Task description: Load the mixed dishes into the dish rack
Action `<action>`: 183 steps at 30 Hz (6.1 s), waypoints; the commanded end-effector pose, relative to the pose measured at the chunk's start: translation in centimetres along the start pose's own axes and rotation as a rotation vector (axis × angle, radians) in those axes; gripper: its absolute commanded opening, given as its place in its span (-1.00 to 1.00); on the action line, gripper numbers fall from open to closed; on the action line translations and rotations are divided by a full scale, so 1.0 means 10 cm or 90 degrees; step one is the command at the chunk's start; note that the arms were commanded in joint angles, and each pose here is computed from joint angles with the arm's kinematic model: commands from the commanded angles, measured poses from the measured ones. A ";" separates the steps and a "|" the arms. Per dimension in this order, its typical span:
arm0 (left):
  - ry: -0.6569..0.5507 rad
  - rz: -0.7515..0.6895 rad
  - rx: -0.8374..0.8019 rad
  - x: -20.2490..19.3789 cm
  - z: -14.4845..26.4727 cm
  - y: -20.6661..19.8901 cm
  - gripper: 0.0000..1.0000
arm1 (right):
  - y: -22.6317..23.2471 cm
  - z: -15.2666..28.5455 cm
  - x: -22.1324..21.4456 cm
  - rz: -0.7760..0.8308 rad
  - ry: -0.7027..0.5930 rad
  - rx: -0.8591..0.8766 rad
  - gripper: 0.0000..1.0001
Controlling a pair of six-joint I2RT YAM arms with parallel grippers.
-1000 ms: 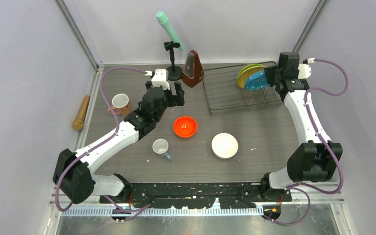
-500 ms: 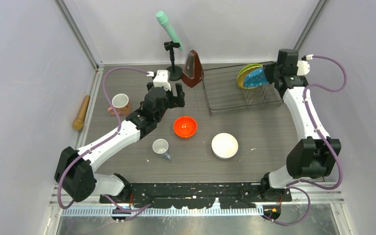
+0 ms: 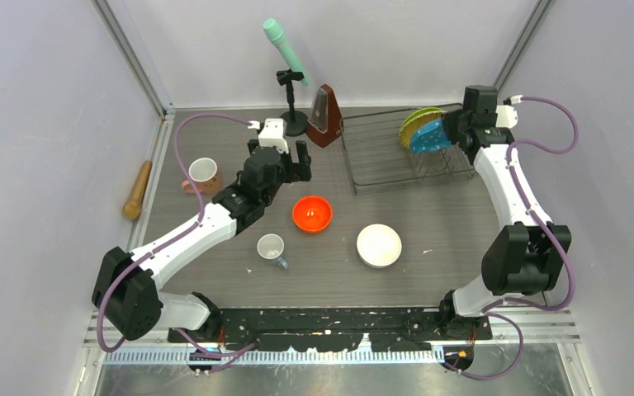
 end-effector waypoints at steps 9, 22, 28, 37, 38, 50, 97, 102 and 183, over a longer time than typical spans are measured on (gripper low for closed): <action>-0.020 0.010 0.003 0.13 0.03 -0.03 0.77 | 0.16 -0.21 0.09 -0.026 -0.052 0.043 -0.88; -0.015 0.007 0.008 0.12 0.03 -0.01 0.77 | 0.22 -0.20 0.09 -0.020 -0.039 0.042 0.67; 0.009 0.011 -0.001 0.07 0.01 -0.05 0.79 | 0.33 -0.13 0.14 -0.006 -0.036 0.056 0.67; 0.069 0.017 -0.006 -0.02 0.02 -0.01 0.83 | 0.35 0.10 0.03 0.048 0.044 0.078 0.67; 0.082 0.020 -0.009 -0.04 0.03 0.00 0.83 | 0.35 0.14 0.00 0.056 0.061 0.083 0.67; 0.273 0.011 -0.072 -0.50 0.24 0.10 0.60 | -0.13 0.76 -0.83 0.282 0.276 0.054 0.65; 0.311 0.279 -0.261 -0.35 0.07 0.12 -1.00 | -0.26 1.67 -1.87 0.462 0.549 0.477 0.87; 0.300 0.333 -0.343 -0.16 0.17 -0.03 -1.00 | -0.11 1.76 -1.94 0.396 0.589 0.559 0.95; 0.249 0.243 -0.047 -0.58 -1.12 -0.80 0.40 | 0.64 0.92 -0.77 0.812 0.039 0.276 -0.99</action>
Point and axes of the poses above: each gripper's point midway between its finger pads, its own z axis back along the fingers, its own y axis along the line the jaws close on, x = y × z, the point moved 6 cm from there along z, back along the fingers, and after that the axes turned 2 degrees about z, right-handed, at the moved point
